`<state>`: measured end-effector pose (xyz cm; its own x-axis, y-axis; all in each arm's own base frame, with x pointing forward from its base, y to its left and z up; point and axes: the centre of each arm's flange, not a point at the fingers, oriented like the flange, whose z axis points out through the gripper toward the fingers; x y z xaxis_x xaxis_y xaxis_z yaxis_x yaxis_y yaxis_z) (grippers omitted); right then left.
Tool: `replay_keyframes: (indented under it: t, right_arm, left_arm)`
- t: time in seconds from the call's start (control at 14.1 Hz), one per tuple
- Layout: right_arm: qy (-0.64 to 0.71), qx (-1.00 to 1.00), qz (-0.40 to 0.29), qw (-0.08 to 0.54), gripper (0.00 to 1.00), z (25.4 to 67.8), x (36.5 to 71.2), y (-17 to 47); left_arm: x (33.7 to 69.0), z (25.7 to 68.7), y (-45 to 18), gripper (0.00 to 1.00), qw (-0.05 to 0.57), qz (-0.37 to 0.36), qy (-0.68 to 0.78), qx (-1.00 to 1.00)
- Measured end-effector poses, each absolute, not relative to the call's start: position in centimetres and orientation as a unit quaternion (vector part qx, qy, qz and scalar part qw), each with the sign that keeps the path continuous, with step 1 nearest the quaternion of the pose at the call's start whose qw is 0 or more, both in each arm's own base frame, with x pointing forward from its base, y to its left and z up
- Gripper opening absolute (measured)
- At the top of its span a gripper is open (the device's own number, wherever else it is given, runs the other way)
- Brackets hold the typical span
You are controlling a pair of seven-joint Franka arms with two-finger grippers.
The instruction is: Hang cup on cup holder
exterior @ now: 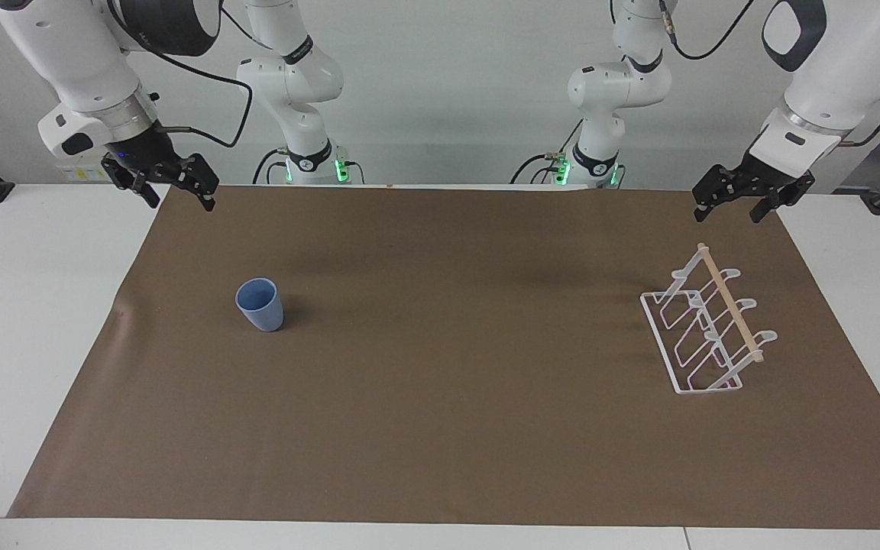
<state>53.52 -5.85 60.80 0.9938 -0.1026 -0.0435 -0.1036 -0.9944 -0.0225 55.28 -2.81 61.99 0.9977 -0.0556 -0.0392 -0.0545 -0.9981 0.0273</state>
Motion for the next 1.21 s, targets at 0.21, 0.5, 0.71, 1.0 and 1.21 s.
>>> replay_keyframes:
  t: [0.21, 0.5, 0.71, 1.0, 1.21]
  right_arm:
    - [0.052, -0.998, 0.021, 0.012, 1.00, 60.8, 53.5, -5.9]
    - [0.054, -0.998, 0.024, 0.013, 1.00, 60.8, 53.3, -6.2]
    - [0.058, -0.998, 0.021, 0.013, 1.00, 61.2, 53.1, -6.5]
    - [0.028, -0.999, 0.009, 0.013, 1.00, 60.6, 53.3, -6.5]
    - [0.007, -1.000, -0.007, 0.014, 1.00, 58.3, 52.9, -6.6]
  left_arm:
    - [55.3, 62.0, -2.8, 1.00, 0.013, -0.020, -0.028, 0.999]
    - [55.3, 62.0, -2.8, 1.00, 0.013, -0.020, -0.028, 0.999]
    - [55.3, 62.0, -2.8, 1.00, 0.013, -0.020, -0.028, 0.999]
    - [55.3, 62.0, -2.8, 1.00, 0.013, -0.020, -0.028, 0.999]
    - [55.3, 62.0, -2.8, 1.00, 0.013, -0.020, -0.028, 0.999]
